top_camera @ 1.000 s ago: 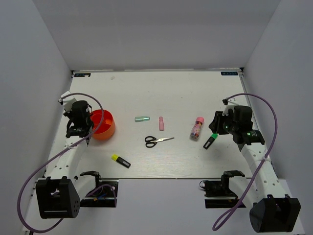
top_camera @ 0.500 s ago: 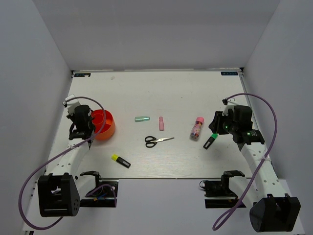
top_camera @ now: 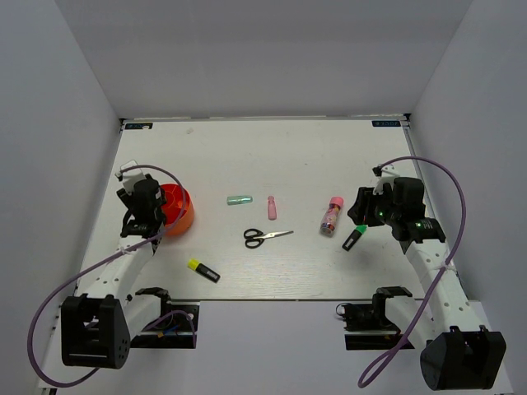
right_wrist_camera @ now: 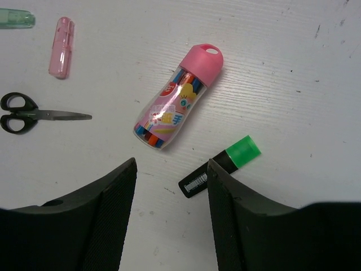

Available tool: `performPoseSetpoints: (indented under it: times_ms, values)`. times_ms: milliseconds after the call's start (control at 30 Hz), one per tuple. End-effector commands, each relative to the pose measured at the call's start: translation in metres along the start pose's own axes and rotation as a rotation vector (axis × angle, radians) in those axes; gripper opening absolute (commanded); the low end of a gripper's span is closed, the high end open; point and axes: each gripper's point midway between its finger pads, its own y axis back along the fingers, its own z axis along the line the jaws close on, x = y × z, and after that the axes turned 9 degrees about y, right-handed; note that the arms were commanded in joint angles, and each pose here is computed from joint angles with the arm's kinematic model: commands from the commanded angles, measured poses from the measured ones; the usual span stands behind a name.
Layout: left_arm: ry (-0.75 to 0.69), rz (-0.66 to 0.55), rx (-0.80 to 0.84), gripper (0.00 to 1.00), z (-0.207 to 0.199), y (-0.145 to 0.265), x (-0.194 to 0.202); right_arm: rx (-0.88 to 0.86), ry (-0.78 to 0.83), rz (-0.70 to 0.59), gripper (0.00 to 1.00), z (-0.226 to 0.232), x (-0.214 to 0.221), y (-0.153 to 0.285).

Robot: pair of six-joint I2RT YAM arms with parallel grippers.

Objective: Sort the stationery into containers
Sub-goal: Place the pen in the storage box, then pick up the pen from the corner of the board.

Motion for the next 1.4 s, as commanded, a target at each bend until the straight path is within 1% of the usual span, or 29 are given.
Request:
performPoseSetpoints:
  times_ms: [0,100,167,200,233,267,300,333,367,400,433,467,500,533,567,600,633,667,700,733,767,800,867,933,967,1067,1133,1233,1367]
  values:
    - [0.001,0.011,0.009,0.63,0.000,0.008,-0.002,-0.016,0.027,-0.042,0.57,0.002,-0.009,0.001]
    - [0.012,0.000,-0.003,0.64,0.003,0.014,-0.010,-0.021,0.026,-0.041,0.58,0.003,-0.008,0.003]
    - [0.030,-0.011,0.008,0.51,0.002,0.020,-0.020,-0.025,0.037,-0.047,0.58,0.004,-0.009,0.004]
    - [0.029,0.005,0.024,0.40,0.002,0.027,-0.021,-0.049,0.041,-0.050,0.58,0.008,-0.010,0.004]
    - [0.043,-0.002,0.051,0.27,-0.003,0.035,-0.028,-0.063,0.058,-0.055,0.43,0.010,-0.011,0.005]
    - [0.038,0.054,0.088,0.03,-0.007,0.050,-0.031,-0.080,0.089,-0.061,0.22,0.013,-0.011,0.006]
    - [0.069,0.088,0.101,0.00,-0.011,0.056,-0.030,-0.135,0.101,-0.066,0.00,0.023,-0.009,0.007]
    - [0.096,0.104,0.147,0.00,-0.023,0.068,-0.041,-0.149,0.107,-0.070,0.00,0.025,-0.009,0.008]
    - [0.095,0.223,0.119,0.00,-0.015,0.084,-0.027,-0.165,0.129,-0.075,0.00,0.027,-0.008,0.009]
    - [0.102,0.326,0.215,0.00,-0.032,0.099,-0.014,-0.210,0.135,-0.075,0.00,0.034,-0.007,0.009]
    - [0.109,0.365,0.255,0.00,-0.041,0.110,-0.015,-0.221,0.147,-0.062,0.13,0.035,-0.005,0.007]
    - [0.060,0.513,0.241,0.00,-0.035,0.126,0.009,-0.242,0.160,-0.057,0.62,0.038,-0.007,0.008]
    - [0.095,0.579,0.262,0.07,-0.043,0.139,0.016,-0.257,0.148,-0.009,0.74,0.038,0.000,0.003]
    - [0.079,0.632,0.264,0.13,-0.044,0.145,0.025,-0.261,0.146,0.010,0.81,0.037,-0.001,0.004]
    - [0.033,0.752,0.277,0.25,-0.045,0.164,0.050,-0.228,0.132,0.056,0.81,0.029,0.001,-0.003]
    - [0.010,0.787,0.277,0.31,-0.045,0.169,0.059,-0.173,0.112,0.081,0.75,0.019,0.002,-0.008]
    - [-0.063,0.846,0.304,0.35,-0.047,0.185,0.074,-0.100,0.083,0.085,0.57,0.007,-0.005,-0.009]
    - [-0.094,0.866,0.307,0.39,-0.047,0.190,0.079,-0.076,0.067,0.102,0.55,0.003,-0.005,-0.012]
    - [-0.134,0.882,0.304,0.45,-0.047,0.193,0.085,-0.066,0.035,0.169,0.55,-0.004,0.004,-0.023]
    - [-0.188,0.911,0.297,0.49,-0.042,0.199,0.091,-0.044,0.030,0.167,0.55,-0.009,-0.008,-0.022]
    - [-0.278,0.942,0.333,0.54,-0.047,0.212,0.102,-0.047,-0.002,0.214,0.55,-0.010,-0.001,-0.029]
    - [-0.320,0.934,0.330,0.63,-0.046,0.212,0.104,-0.049,-0.018,0.238,0.55,-0.011,0.001,-0.033]
    - [-0.419,0.960,0.332,0.66,-0.041,0.227,0.116,-0.052,-0.026,0.241,0.56,-0.011,-0.003,-0.036]
    - [-0.427,0.936,0.298,0.69,-0.035,0.228,0.126,-0.058,-0.048,0.209,0.58,-0.008,-0.007,-0.038]
    - [-0.415,0.921,0.291,0.70,-0.033,0.227,0.128,-0.058,-0.053,0.216,0.58,-0.008,-0.001,-0.039]
    - [-0.262,0.933,0.205,0.77,-0.024,0.227,0.150,-0.051,-0.068,0.199,0.59,-0.007,-0.001,-0.037]
    - [-0.118,0.921,0.191,0.77,-0.032,0.225,0.155,-0.057,-0.074,0.200,0.59,-0.006,0.000,-0.037]
    - [0.026,0.878,0.140,0.77,-0.034,0.213,0.165,-0.066,-0.080,0.197,0.59,-0.003,0.002,-0.036]
    - [0.093,0.839,0.082,0.75,-0.037,0.199,0.174,-0.064,-0.074,0.182,0.59,-0.003,0.001,-0.032]
